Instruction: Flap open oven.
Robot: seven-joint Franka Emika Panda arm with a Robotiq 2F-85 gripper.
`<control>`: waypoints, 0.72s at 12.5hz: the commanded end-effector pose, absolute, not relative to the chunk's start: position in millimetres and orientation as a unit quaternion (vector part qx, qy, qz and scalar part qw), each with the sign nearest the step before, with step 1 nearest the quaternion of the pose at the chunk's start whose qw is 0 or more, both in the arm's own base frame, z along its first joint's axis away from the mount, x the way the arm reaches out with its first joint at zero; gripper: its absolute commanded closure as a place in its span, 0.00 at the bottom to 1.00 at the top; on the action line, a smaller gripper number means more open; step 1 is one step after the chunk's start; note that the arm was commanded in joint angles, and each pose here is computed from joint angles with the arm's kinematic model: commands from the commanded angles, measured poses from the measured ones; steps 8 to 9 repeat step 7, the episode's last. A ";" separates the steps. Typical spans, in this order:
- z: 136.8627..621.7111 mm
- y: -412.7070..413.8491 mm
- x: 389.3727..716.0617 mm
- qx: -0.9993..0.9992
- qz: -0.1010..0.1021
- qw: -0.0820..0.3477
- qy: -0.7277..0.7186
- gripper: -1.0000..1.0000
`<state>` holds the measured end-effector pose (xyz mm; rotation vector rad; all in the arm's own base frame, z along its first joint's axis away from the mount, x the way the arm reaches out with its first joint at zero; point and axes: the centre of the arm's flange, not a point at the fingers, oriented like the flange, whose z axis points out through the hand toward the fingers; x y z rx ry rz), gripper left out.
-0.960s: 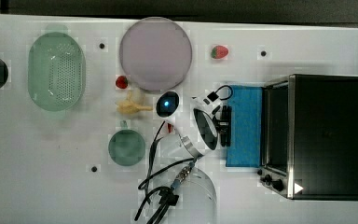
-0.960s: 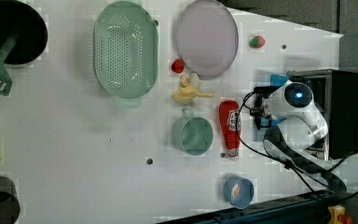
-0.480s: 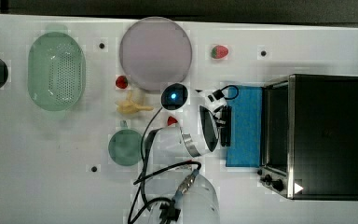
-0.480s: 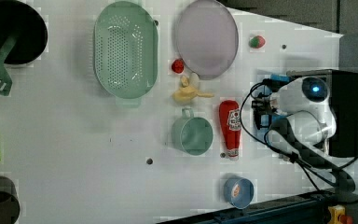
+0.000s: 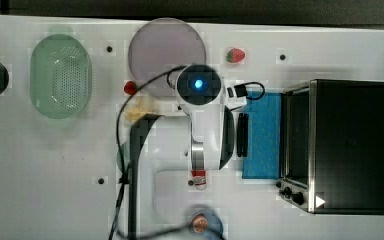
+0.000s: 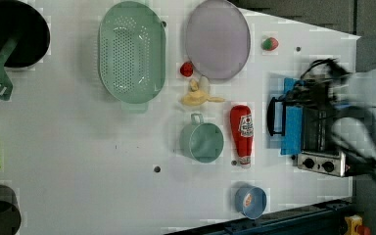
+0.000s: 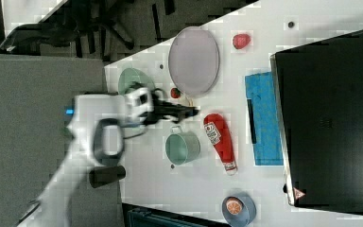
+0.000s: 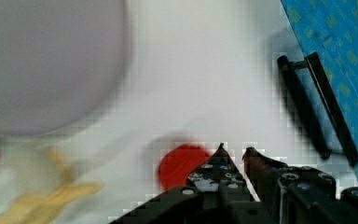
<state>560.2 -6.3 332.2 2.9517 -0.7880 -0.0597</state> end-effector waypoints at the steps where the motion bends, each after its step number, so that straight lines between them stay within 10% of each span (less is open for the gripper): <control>1: 445.2 -11.8 569.9 0.936 -0.016 -0.012 -0.352 0.83; 9: 565.1 -11.2 558.9 0.909 -0.017 -0.021 -0.415 0.83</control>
